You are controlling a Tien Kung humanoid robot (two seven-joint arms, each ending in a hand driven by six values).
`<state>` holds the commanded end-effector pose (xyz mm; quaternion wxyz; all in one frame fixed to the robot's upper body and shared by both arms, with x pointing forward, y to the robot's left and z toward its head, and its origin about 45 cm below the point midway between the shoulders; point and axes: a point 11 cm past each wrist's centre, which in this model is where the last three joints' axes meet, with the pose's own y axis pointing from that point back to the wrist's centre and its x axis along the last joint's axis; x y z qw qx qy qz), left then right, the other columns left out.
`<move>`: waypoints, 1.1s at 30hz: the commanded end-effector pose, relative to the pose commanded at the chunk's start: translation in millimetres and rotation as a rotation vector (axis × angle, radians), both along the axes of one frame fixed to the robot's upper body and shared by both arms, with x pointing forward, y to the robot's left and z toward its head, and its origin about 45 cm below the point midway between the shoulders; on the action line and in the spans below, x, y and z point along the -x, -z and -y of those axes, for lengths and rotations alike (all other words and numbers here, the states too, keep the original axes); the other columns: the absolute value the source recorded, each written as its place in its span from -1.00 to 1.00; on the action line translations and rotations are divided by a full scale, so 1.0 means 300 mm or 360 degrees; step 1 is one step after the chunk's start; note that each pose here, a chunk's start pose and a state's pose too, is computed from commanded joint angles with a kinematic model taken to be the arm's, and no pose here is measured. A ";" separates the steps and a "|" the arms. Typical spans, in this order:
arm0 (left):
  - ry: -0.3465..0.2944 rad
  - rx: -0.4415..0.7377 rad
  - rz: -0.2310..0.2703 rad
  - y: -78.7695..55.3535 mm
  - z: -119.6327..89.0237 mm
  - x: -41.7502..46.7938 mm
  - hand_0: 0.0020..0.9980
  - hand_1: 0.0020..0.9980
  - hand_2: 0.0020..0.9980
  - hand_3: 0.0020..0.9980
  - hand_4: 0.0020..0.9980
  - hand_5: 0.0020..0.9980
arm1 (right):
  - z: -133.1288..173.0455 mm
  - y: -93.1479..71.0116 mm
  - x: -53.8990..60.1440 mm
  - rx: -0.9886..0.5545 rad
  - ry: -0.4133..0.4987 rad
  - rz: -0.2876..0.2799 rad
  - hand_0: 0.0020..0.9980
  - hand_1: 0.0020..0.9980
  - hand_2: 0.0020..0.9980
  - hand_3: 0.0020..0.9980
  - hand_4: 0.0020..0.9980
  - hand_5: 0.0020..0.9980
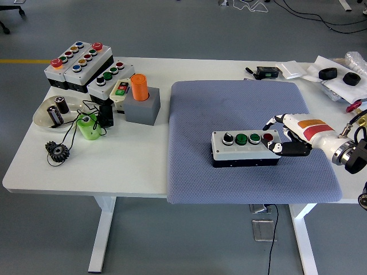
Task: Pick up the button,place it on the desk,press the button,press the button
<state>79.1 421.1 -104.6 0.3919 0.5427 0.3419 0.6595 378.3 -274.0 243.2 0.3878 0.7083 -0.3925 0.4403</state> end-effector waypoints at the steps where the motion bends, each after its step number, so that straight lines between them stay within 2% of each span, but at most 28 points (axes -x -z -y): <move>1: -0.0001 0.0000 -0.0001 0.000 0.001 0.000 0.30 0.40 0.39 -0.01 -0.36 1.00 | 0.004 0.005 0.002 0.0007 0.0003 -0.0012 -0.95 -1.00 -0.92 0.31 0.32 0.40; 25: 0.0006 0.0001 -0.0019 0.003 0.002 0.011 0.30 0.40 0.39 -0.01 -0.36 1.00 | 0.030 0.071 0.014 0.0059 0.0045 -0.0116 -0.94 -1.00 -0.92 0.30 0.29 0.44; 28: 0.0006 0.0001 -0.0020 0.003 0.002 0.014 0.30 0.40 0.39 -0.01 -0.36 1.00 | 0.025 0.069 0.014 0.0060 0.0040 -0.0113 -0.94 -1.00 -0.92 0.30 0.29 0.44; 33: 0.0007 0.0002 -0.0021 0.004 0.002 0.017 0.30 0.40 0.39 -0.01 -0.36 1.00 | 0.019 0.034 0.008 0.0022 0.0046 -0.0036 -0.93 -1.00 -0.92 0.30 0.29 0.43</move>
